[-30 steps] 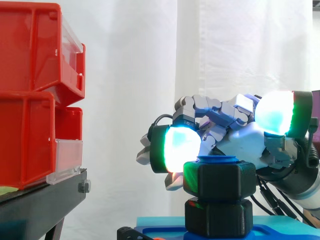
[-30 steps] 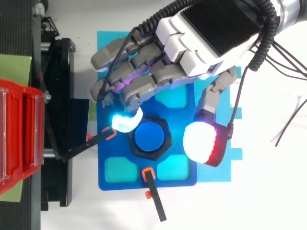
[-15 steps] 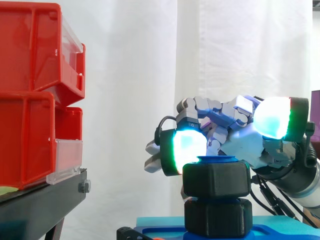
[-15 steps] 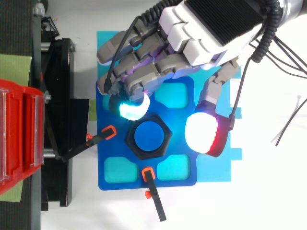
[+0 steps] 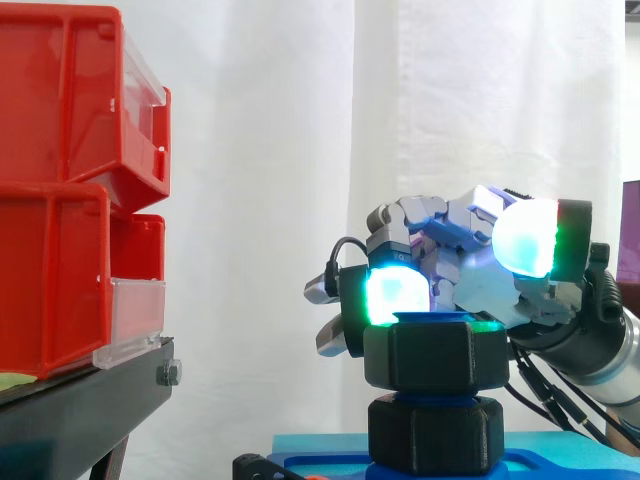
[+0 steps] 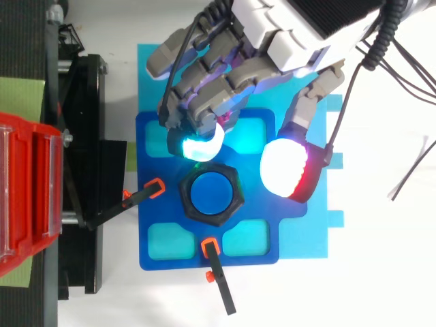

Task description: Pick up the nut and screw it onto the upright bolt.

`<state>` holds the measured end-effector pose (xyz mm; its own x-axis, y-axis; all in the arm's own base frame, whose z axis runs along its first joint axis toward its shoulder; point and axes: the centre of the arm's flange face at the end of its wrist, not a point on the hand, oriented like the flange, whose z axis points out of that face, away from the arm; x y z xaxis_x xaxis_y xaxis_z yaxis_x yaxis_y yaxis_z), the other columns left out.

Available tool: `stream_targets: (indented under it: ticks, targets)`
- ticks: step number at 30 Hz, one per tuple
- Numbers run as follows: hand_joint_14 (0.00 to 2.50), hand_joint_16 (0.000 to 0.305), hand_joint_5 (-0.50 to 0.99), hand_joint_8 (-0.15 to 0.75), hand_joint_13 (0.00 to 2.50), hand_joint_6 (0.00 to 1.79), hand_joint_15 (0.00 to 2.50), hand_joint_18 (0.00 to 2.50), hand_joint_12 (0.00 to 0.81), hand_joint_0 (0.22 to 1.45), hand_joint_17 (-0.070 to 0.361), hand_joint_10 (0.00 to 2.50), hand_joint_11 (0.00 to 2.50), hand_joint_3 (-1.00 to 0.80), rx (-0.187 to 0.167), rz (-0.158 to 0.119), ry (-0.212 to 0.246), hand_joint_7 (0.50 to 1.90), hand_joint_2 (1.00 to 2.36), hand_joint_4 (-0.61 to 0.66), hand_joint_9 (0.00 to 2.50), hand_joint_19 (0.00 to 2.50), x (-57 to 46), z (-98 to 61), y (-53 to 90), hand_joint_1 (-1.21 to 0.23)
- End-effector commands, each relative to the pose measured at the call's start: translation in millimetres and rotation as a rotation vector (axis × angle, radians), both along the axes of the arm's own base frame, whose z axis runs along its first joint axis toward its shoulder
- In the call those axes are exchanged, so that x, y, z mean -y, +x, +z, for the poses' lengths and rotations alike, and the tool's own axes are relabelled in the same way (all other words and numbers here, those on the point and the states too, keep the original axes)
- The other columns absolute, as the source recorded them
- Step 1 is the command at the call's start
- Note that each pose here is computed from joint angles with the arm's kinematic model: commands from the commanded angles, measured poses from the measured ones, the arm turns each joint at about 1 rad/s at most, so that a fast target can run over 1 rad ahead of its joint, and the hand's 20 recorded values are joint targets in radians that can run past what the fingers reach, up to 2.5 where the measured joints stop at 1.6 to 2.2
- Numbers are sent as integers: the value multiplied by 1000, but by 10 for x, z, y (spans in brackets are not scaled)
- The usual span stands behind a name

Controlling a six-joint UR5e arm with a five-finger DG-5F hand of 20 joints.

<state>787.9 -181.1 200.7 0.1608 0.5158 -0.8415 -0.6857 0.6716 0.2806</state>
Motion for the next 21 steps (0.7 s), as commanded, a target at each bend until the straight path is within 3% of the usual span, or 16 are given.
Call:
stream_targets:
  ticks: [1,5,10,18,21]
  targets:
    - [0,1,50,177,968,669,0,622,80,546,-3,5,141,-500,6,9,-3,1096,1000,35,1573,0,32,61,17,-282]
    - [0,2,47,206,926,577,0,572,113,540,4,6,161,-500,30,29,-14,1259,1000,102,1510,0,82,223,66,-250]
    - [0,8,50,205,880,500,0,539,150,531,19,6,156,-500,49,65,-23,1367,1000,130,1451,19,91,401,123,-232]
    - [0,15,-5,209,820,505,0,496,175,522,33,5,144,-500,46,90,6,1185,1000,162,1361,43,48,486,165,-201]
    - [0,16,-12,209,815,505,0,499,179,522,37,5,151,-500,67,99,7,1147,1000,183,1345,46,-10,501,185,-199]
